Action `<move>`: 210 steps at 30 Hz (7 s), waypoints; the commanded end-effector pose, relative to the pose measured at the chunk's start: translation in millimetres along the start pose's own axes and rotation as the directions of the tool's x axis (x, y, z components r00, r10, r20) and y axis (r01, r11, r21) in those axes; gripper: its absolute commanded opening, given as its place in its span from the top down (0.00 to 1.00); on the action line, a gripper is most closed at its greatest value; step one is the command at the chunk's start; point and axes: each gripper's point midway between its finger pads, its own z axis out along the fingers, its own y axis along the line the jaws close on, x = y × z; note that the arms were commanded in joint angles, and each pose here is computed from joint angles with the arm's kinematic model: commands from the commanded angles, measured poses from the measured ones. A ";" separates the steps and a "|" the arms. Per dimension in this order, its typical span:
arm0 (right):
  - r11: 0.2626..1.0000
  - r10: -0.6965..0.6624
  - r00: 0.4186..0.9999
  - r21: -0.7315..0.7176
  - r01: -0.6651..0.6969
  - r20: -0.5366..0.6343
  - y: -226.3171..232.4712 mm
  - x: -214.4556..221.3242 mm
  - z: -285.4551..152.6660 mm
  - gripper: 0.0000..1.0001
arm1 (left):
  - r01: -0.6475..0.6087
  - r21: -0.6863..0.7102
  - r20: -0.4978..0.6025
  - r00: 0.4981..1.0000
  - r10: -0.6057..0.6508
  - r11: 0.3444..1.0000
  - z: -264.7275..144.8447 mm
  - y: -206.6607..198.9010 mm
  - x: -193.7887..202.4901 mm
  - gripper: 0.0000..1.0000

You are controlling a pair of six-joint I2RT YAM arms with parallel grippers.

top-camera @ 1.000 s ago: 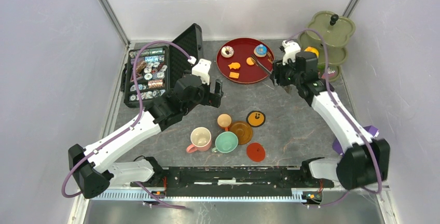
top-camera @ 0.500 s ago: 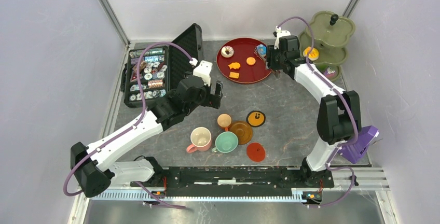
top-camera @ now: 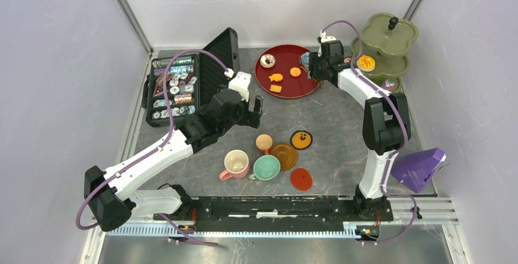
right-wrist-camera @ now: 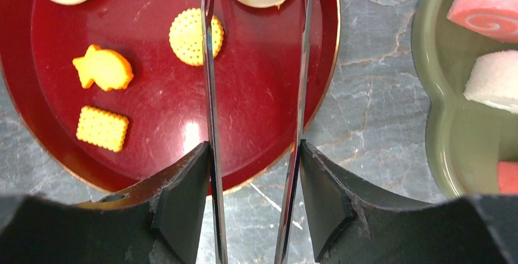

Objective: Serve the afternoon tea

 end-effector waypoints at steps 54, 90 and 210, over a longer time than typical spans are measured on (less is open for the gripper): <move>0.924 0.191 0.868 0.214 -0.316 0.458 -71.8 -74.6 -126.7 0.72 | 0.034 0.035 0.094 0.995 -0.037 0.999 -14.8 -0.9 -24.5 0.00; 0.881 0.163 0.882 0.337 -0.331 0.441 -119.6 -90.2 -102.5 0.43 | 0.027 0.030 0.090 0.995 -0.030 0.999 -14.5 0.5 -22.8 0.00; 0.891 -0.160 0.970 0.449 0.062 0.183 -121.0 59.1 -274.1 0.77 | 0.114 0.091 0.096 0.988 -0.122 0.989 -20.6 -1.8 -27.3 0.00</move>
